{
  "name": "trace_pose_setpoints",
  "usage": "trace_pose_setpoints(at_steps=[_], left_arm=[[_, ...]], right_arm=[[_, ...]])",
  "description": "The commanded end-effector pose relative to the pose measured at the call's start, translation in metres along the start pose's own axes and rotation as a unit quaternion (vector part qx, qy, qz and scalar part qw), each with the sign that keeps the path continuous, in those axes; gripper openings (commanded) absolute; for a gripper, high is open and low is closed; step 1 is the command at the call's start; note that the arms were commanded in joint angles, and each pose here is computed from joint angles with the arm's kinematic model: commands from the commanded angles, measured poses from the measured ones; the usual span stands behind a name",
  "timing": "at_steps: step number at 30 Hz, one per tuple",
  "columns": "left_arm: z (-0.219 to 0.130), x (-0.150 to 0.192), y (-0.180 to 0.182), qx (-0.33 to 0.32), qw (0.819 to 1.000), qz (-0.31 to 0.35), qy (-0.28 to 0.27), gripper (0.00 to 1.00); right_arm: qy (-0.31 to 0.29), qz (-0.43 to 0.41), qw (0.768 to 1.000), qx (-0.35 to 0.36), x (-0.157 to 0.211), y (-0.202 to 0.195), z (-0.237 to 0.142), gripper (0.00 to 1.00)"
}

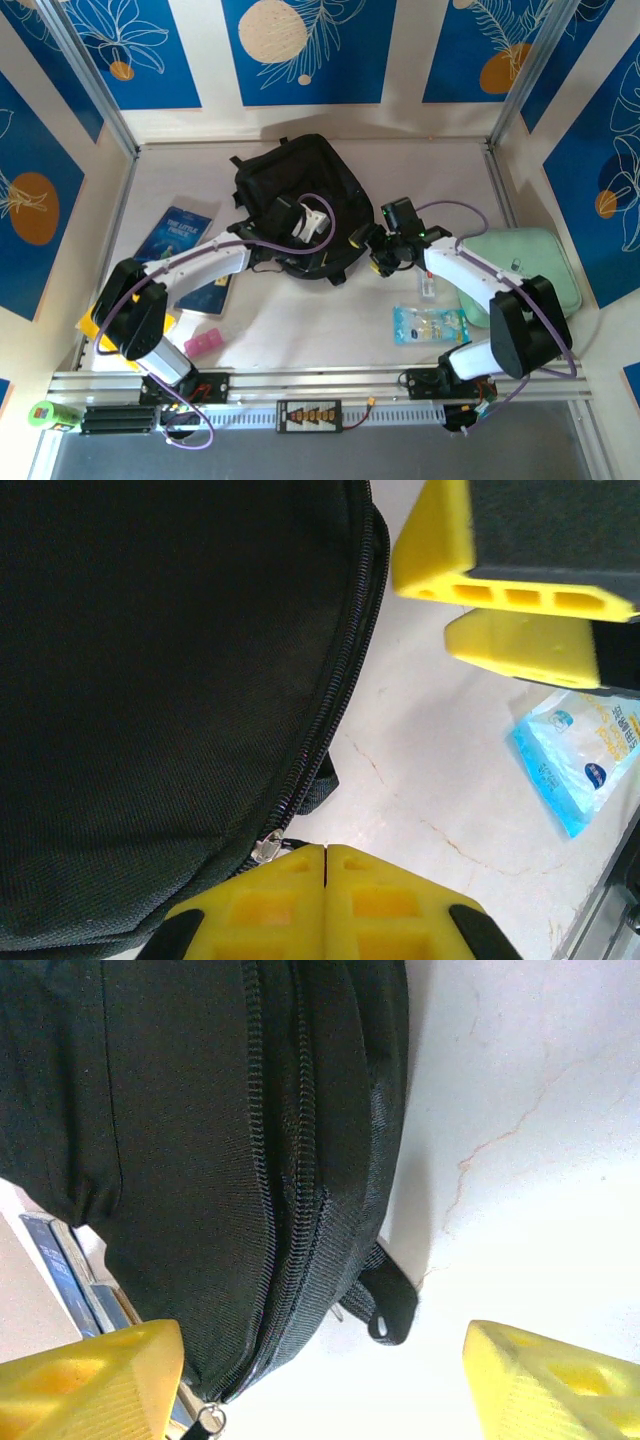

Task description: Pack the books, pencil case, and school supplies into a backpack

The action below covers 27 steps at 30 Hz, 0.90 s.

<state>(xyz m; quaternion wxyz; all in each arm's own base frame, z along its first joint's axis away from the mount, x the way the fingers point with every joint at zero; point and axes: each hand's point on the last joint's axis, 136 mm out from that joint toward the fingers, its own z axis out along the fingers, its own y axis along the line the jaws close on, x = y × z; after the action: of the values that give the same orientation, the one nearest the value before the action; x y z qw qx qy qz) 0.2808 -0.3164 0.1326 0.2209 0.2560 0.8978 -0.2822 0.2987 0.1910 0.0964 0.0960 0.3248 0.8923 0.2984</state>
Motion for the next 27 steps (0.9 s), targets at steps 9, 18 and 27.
trace_pose_setpoints(at_steps=[9, 18, 27], left_arm=[[-0.013, 0.000, 0.010, -0.035, 0.999, -0.011, -0.019, 0.00], [-0.016, 0.016, 0.033, -0.088, 0.995, -0.039, 0.001, 0.00], [-0.049, 0.051, 0.057, -0.148, 0.985, -0.072, 0.049, 0.00]], right_arm=[[0.034, 0.024, 0.999, -0.021, 0.001, 0.024, 0.037, 0.71], [-0.009, 0.003, 1.000, 0.004, -0.013, 0.018, 0.037, 0.28], [-0.060, -0.014, 0.998, 0.024, -0.027, 0.014, 0.025, 0.15]])
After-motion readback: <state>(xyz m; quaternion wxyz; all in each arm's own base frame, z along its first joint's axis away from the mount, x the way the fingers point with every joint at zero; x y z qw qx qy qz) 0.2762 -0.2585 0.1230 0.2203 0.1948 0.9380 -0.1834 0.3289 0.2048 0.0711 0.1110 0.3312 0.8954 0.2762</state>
